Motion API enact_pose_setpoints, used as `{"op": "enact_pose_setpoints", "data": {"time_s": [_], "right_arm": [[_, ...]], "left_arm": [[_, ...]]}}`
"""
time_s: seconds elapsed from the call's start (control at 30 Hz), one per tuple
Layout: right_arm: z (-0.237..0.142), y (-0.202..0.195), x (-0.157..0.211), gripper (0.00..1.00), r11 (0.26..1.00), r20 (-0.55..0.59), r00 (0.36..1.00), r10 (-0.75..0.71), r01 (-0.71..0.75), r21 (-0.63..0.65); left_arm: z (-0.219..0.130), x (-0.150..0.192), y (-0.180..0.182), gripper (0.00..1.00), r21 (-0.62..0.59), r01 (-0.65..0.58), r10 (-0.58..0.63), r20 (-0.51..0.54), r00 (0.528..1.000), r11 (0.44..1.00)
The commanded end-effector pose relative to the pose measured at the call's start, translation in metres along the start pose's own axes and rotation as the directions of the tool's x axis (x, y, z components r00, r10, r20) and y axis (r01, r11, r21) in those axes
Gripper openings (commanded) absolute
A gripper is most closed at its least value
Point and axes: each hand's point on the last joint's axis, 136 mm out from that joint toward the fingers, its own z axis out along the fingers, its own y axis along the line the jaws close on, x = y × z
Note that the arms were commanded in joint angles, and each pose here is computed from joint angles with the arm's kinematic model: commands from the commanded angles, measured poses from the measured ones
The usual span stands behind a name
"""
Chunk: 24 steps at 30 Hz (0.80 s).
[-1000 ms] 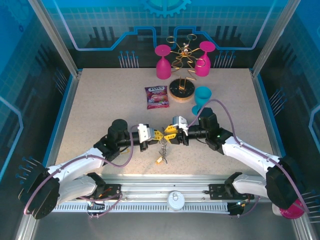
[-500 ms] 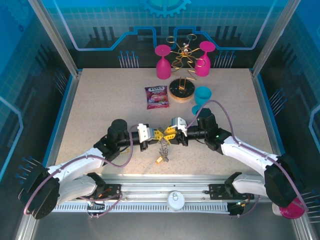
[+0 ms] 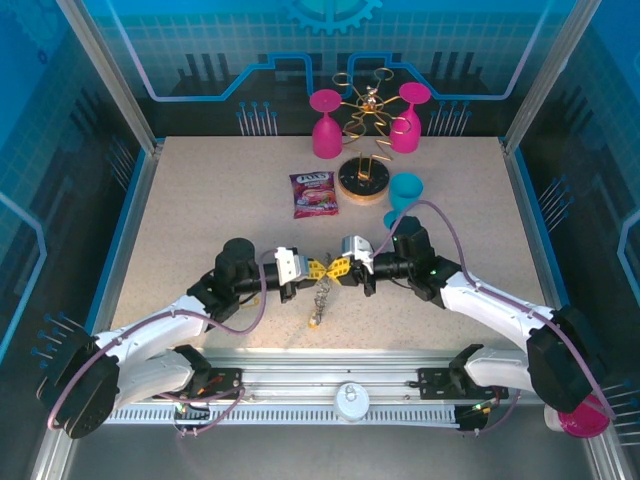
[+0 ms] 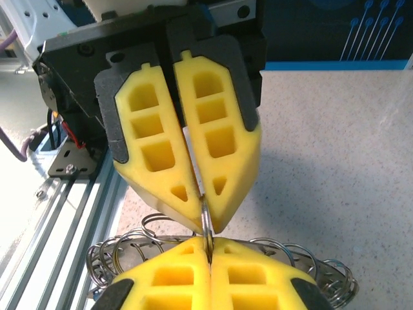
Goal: Put the keys on the keyring
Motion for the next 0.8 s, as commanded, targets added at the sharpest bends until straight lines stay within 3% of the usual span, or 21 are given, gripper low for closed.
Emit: {"op": "enact_pose_setpoints", "data": {"time_s": [0.0, 0.17, 0.37, 0.5, 0.57, 0.67, 0.77], "right_arm": [[-0.003, 0.005, -0.008, 0.00, 0.998, -0.083, 0.994, -0.068, 0.068, -0.003], [-0.001, 0.009, 0.004, 0.00, 0.998, -0.239, 0.969, -0.066, 0.065, -0.013], [0.003, 0.011, -0.016, 0.00, 0.992, -0.284, 0.951, -0.124, 0.120, -0.033], [0.002, 0.012, -0.033, 0.00, 0.989, -0.233, 0.961, -0.147, 0.145, -0.027], [-0.002, 0.006, -0.041, 0.01, 0.989, -0.196, 0.971, -0.141, 0.146, 0.015], [-0.014, -0.007, -0.047, 0.24, 0.992, -0.086, 0.993, -0.083, 0.091, 0.091], [-0.023, -0.010, -0.038, 0.29, 0.995, 0.015, 1.000, -0.009, 0.008, 0.096]], "left_arm": [[-0.002, -0.006, 0.003, 0.13, -0.002, -0.040, 0.040, -0.053, 0.998, 0.999], [-0.003, -0.008, 0.001, 0.16, 0.021, -0.066, 0.067, -0.099, 0.993, 0.998], [-0.002, -0.008, -0.002, 0.14, 0.053, -0.077, 0.083, -0.129, 0.988, 0.996], [0.000, -0.007, -0.004, 0.00, 0.070, -0.081, 0.090, -0.137, 0.987, 0.994], [-0.001, -0.009, -0.005, 0.00, 0.070, -0.087, 0.095, -0.126, 0.987, 0.994], [-0.002, -0.016, -0.003, 0.00, 0.041, -0.098, 0.100, -0.076, 0.992, 0.994], [-0.004, -0.025, 0.000, 0.00, -0.002, -0.090, 0.090, 0.005, 0.996, 0.996]]}}
